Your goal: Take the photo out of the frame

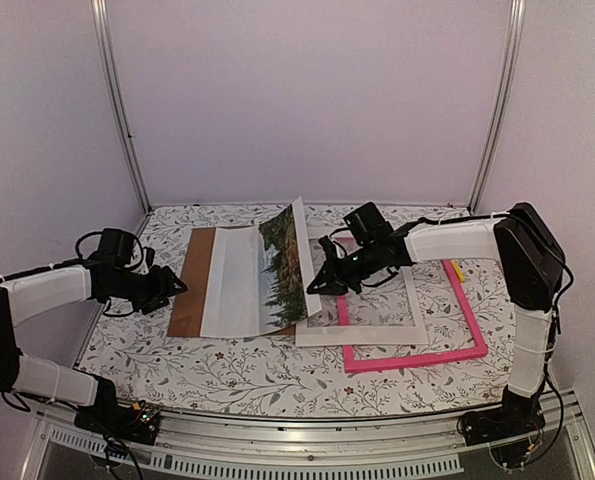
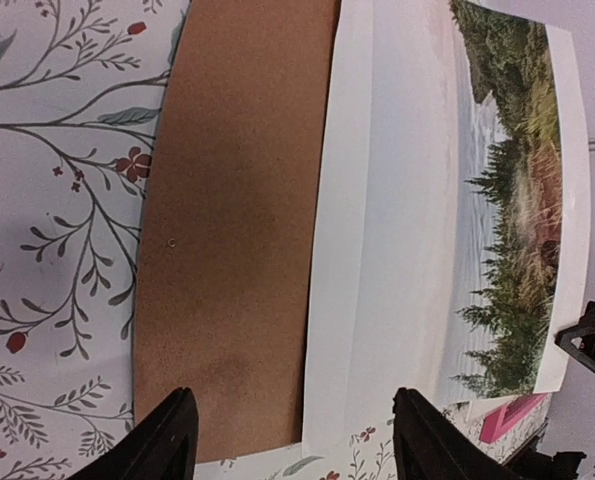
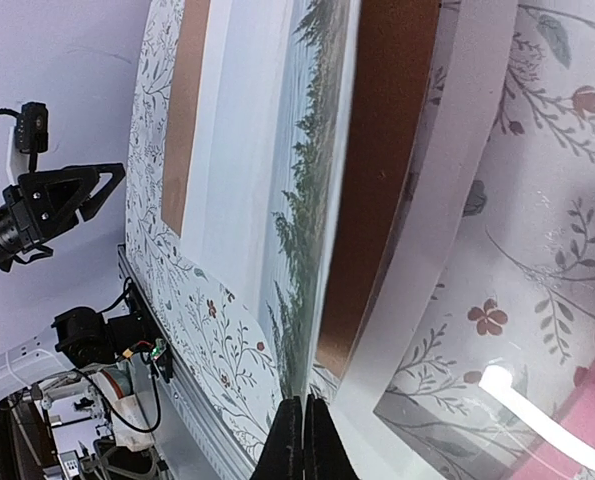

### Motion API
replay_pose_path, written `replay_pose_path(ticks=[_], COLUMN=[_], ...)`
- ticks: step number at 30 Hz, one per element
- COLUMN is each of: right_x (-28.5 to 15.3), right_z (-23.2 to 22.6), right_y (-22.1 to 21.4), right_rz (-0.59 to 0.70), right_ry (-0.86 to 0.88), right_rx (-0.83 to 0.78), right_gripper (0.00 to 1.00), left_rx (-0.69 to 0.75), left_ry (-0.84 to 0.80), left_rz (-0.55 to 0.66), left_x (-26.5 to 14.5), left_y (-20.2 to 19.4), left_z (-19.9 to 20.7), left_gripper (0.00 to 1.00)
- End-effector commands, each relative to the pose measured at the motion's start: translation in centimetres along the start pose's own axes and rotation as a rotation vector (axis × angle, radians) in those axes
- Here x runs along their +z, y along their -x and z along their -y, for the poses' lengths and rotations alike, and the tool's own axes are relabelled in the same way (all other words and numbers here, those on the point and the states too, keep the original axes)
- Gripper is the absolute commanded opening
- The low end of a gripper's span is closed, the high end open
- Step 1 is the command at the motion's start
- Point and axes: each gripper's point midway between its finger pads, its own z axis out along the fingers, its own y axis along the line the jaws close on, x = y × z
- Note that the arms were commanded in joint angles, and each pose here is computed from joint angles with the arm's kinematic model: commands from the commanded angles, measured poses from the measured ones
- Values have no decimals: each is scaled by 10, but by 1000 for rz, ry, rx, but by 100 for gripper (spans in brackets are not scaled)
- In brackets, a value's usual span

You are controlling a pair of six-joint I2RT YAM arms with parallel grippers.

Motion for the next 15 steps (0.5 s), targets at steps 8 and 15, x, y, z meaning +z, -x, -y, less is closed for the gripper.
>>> replay_pose_path(ticks=[8, 15], right_x=[-90, -141], right_z=[46, 87], right_y=[-36, -56], right_rz=[11, 53], right_ry=[23, -49], right_rx=[73, 121], right_gripper=[0, 0], left_rx=[44, 51], left_ry=[-110, -117], left_rz=[-11, -35], left_x=[0, 4], left_y=[13, 6], left_z=[30, 34], left_gripper=[69, 69])
